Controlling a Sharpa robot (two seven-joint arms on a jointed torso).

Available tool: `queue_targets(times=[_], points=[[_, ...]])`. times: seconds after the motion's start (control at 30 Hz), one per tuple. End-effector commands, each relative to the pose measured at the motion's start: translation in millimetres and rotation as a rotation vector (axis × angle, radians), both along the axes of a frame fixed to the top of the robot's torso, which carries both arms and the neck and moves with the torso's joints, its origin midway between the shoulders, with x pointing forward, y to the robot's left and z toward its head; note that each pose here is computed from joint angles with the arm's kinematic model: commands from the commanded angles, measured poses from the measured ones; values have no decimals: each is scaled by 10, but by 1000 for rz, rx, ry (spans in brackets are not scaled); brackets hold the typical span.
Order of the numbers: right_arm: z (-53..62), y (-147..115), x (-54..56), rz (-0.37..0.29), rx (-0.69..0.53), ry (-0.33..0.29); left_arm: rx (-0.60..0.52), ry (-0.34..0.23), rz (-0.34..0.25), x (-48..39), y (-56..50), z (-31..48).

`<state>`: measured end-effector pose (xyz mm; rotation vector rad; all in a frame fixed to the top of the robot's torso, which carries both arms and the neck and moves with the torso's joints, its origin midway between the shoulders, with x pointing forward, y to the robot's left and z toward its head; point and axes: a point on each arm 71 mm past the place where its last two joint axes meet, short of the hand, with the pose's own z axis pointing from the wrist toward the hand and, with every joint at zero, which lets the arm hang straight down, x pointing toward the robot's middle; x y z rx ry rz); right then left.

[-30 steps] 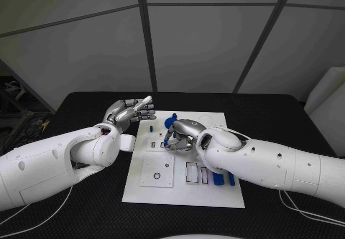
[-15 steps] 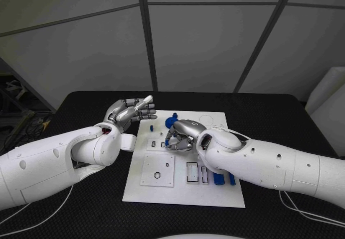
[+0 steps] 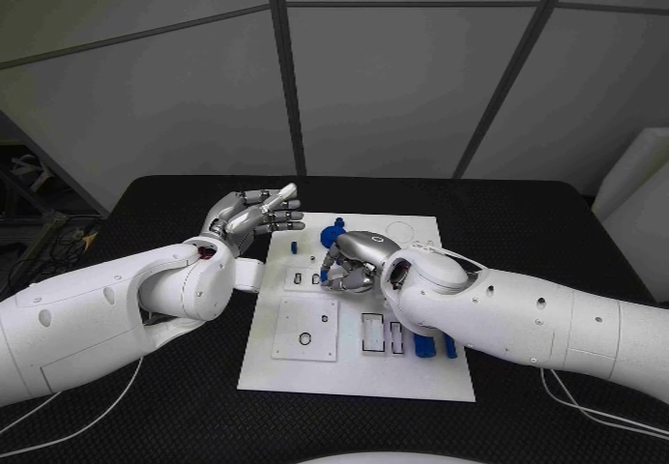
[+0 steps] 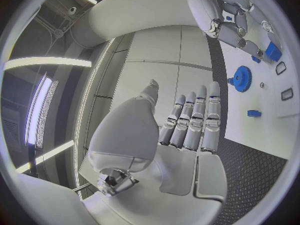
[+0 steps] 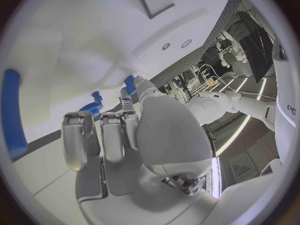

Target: Assemble the parts on the task board

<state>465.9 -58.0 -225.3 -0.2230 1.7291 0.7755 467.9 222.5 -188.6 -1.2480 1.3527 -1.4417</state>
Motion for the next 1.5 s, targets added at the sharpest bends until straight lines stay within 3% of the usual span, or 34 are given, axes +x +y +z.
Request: queue_targets(times=[0.03,1.5], points=[[-52,-5,-10,3,-43,24,-3,-11,-15,0,-19,19],[-47,-5,-6,-7,-41,16,0,-10,-17,1,-20,16]])
